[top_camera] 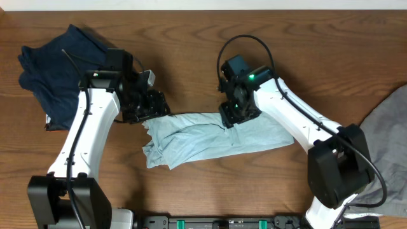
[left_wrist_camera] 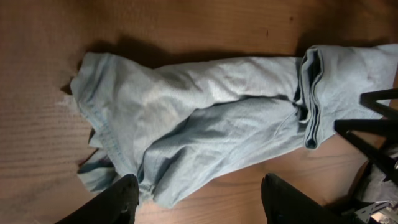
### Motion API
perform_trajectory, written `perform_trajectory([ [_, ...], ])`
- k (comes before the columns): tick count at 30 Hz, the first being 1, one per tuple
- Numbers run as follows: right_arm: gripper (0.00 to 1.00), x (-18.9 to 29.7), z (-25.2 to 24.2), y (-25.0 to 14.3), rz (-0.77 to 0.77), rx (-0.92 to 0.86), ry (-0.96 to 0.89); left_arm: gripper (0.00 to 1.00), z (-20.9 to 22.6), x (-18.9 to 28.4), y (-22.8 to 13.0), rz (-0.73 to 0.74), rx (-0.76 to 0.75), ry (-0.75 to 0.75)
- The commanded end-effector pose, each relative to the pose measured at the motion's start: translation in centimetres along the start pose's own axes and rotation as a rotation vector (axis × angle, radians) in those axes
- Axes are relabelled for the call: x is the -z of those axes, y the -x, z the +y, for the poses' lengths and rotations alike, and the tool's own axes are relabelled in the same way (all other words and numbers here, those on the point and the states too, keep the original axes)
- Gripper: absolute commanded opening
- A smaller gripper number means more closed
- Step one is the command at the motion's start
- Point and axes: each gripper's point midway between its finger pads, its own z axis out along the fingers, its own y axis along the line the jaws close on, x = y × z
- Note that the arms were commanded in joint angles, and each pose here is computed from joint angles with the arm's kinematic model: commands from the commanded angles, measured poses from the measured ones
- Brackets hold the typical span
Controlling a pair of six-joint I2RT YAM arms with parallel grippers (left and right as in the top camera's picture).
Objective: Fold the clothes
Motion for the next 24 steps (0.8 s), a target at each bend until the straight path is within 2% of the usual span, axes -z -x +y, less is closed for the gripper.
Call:
perform_trajectory([
  [1,0.58,0.7,-4.2,0.0,-0.009,-0.124,-0.149,0.65,0.9,0.1,-0.6,0.016,0.0,0.045],
  [5,0.61,3.0,-8.3,-0.2,-0.048,-0.254,-0.241,0.73,2.7,-0.2,-1.4,0.042,0.013,0.136],
  [12,0.69,7.0,-12.2,-1.0,-0.122,-0.383,-0.234,0.82,4.6,-4.0,-2.6,0.053,0.017,0.137],
  [21,0.7,7.5,-13.0,-2.2,-0.092,-0.402,-0.24,0.82,7.1,-9.9,-5.0,0.14,0.048,0.128],
  [24,0.7,7.5,-13.1,-2.2,-0.092,-0.403,-0.24,0.81,6.8,-11.7,-6.0,0.191,0.063,0.075],
])
